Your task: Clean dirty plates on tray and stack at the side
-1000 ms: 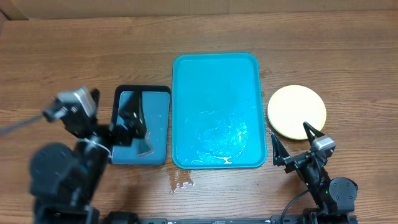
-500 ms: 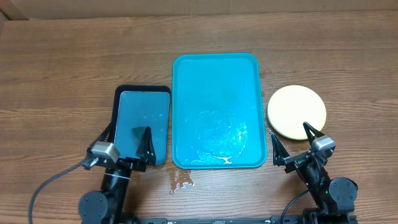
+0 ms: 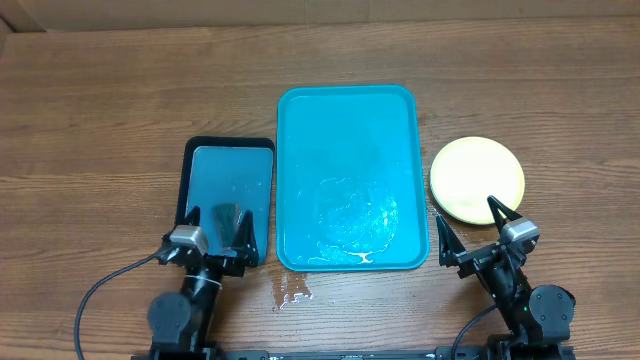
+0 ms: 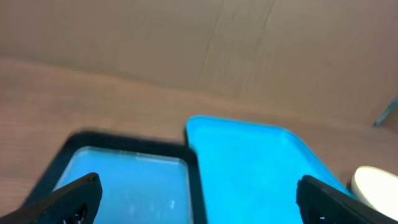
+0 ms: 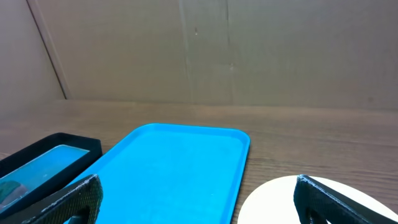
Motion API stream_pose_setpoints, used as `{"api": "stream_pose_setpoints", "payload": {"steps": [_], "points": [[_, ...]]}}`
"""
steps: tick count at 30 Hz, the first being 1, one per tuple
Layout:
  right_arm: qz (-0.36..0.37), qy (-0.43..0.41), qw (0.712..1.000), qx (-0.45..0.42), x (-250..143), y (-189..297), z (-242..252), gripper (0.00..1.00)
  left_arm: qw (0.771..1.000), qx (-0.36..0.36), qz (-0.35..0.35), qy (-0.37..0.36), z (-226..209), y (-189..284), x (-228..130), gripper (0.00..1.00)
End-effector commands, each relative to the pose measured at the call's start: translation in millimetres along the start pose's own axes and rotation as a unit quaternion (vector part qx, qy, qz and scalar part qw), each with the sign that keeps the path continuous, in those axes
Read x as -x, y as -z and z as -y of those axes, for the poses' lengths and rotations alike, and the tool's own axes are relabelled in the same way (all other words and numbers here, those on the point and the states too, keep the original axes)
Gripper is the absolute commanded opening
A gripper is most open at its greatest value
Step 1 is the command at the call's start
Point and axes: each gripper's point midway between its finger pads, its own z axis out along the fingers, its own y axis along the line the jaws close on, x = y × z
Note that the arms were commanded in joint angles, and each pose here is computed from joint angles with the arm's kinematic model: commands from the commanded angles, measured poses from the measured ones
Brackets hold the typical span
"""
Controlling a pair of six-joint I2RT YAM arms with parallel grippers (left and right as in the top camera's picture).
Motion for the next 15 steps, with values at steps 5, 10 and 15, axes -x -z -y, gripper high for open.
{"api": "stream_pose_setpoints", "payload": {"steps": [5, 10, 15], "points": [[0.002, 0.001, 1.0, -0.002, -1.9, -0.2, 0.7, 1.0, 1.0, 0.008, -0.002, -0.006, -3.7, 0.5, -2.1, 1.0], [0.002, 0.001, 1.0, -0.002, -1.9, -0.2, 0.7, 1.0, 1.0, 0.008, -0.002, -0.006, -3.6, 0.5, -2.2, 1.0], [0.002, 0.001, 1.0, -0.002, -1.9, -0.2, 0.7, 1.0, 1.0, 0.008, -0.002, -0.006, -3.7, 0.5, -2.1, 1.0]]}}
